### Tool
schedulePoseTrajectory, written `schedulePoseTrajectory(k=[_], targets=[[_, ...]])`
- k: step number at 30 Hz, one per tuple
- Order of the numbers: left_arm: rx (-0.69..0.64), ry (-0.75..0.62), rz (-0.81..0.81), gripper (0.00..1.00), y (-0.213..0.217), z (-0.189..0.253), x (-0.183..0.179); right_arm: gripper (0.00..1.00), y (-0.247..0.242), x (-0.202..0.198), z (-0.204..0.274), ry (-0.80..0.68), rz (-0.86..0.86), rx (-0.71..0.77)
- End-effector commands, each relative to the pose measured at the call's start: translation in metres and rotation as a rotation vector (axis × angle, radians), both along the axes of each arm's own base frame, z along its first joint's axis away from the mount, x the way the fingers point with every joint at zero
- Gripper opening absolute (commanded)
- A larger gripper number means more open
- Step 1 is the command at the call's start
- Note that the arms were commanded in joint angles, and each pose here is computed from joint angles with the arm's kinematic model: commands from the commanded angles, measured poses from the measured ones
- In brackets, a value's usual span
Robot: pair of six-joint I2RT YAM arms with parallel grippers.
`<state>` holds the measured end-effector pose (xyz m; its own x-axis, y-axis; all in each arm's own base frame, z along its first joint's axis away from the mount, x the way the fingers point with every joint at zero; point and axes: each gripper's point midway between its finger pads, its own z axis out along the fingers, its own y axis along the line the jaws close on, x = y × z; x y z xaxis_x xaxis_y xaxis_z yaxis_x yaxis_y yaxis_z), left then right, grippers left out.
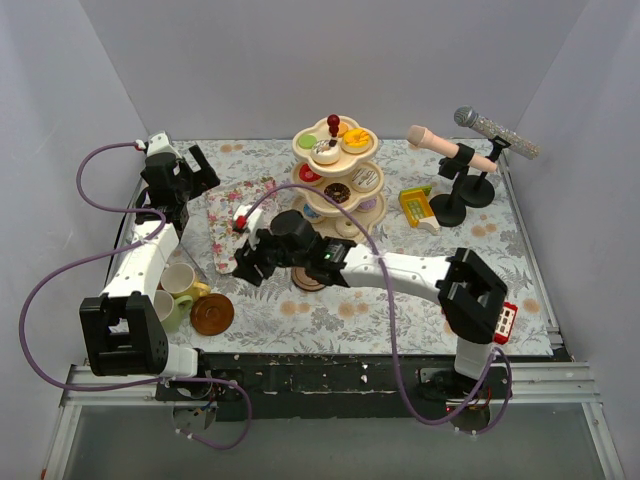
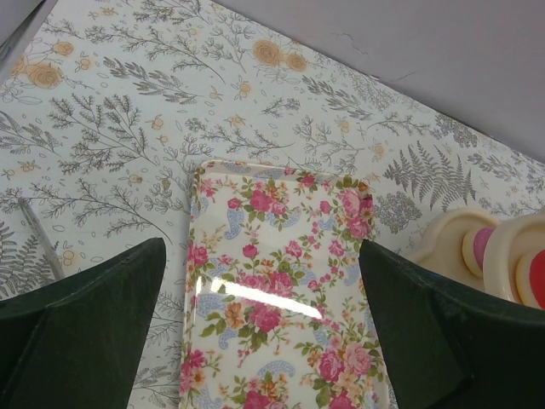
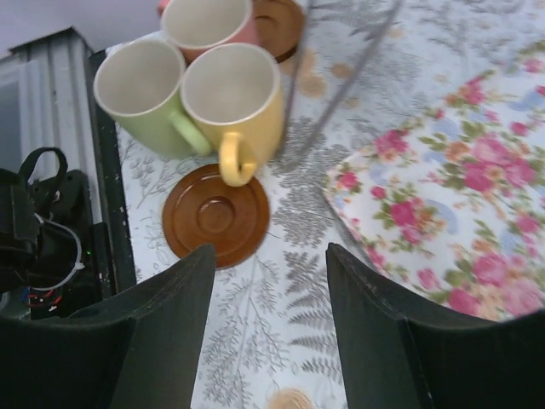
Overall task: Serve the afternoon tea
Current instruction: Move the coaster to the center of the board, then pick up the cup at the center of the board.
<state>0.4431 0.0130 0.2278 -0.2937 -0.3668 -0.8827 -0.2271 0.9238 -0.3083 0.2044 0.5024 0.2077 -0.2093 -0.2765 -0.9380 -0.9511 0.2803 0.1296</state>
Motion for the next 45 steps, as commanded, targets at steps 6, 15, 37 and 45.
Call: schedulePoseTrajectory(k=[6, 15, 37, 45], targets=[[-0.007, -0.041, -0.030, 0.98, -0.006, 0.017, -0.003, 0.63, 0.077, -0.033, -0.020, -0.147, 0.234, 0.014], [-0.009, -0.039, -0.036, 0.98, -0.007, 0.017, -0.003, 0.63, 0.108, -0.025, -0.050, -0.163, 0.241, -0.025], [0.017, -0.041, 0.032, 0.98, 0.006, 0.020, -0.005, 0.53, 0.148, -0.021, -0.085, -0.151, 0.206, -0.049], [0.018, -0.041, 0.033, 0.98, 0.006, 0.020, -0.006, 0.32, 0.147, -0.019, -0.095, -0.152, 0.199, -0.071]])
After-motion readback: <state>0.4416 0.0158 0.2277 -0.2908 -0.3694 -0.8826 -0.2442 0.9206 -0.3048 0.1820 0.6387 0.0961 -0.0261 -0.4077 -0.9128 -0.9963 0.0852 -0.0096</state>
